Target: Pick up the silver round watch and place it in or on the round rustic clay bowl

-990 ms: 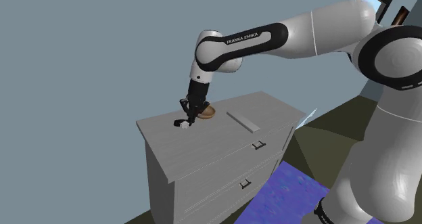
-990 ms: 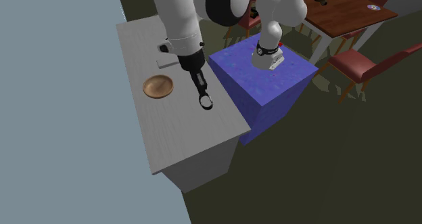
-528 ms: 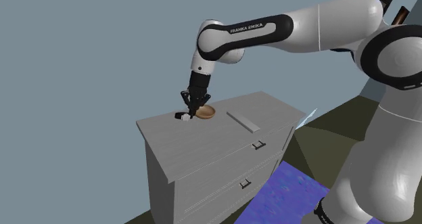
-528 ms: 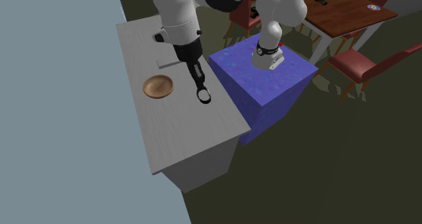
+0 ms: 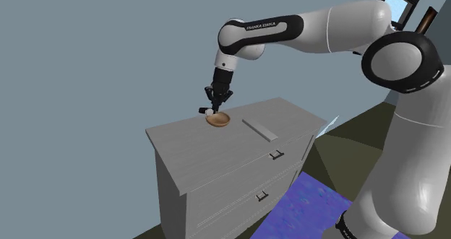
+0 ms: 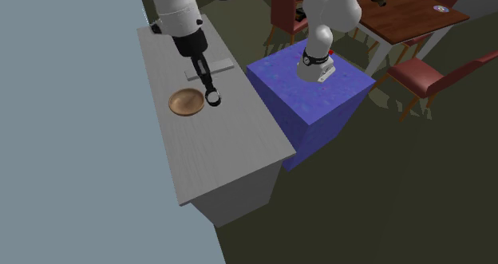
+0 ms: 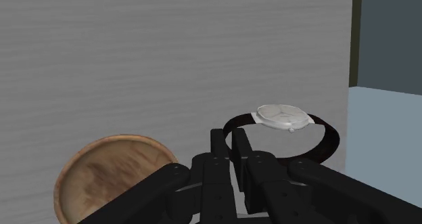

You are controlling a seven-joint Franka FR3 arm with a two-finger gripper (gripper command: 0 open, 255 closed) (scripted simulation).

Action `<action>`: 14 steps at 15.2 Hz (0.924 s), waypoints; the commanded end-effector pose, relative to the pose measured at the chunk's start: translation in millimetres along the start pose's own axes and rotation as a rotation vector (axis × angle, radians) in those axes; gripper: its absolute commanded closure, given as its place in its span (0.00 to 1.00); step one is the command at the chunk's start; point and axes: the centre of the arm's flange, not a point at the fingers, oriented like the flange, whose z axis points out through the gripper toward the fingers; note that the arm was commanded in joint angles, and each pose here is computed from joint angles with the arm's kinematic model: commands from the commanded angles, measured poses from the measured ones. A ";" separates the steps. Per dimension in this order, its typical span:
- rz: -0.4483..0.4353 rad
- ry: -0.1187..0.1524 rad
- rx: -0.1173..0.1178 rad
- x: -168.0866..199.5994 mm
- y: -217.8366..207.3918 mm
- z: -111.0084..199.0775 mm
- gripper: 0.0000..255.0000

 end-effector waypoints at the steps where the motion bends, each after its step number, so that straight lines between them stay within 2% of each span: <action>1: -0.001 0.000 0.000 19.8 22.9 -7.6 1.00; 9: -0.001 0.000 0.000 87.1 107.0 -41.7 1.00; 14: -0.001 0.000 0.000 90.2 112.8 -16.1 1.00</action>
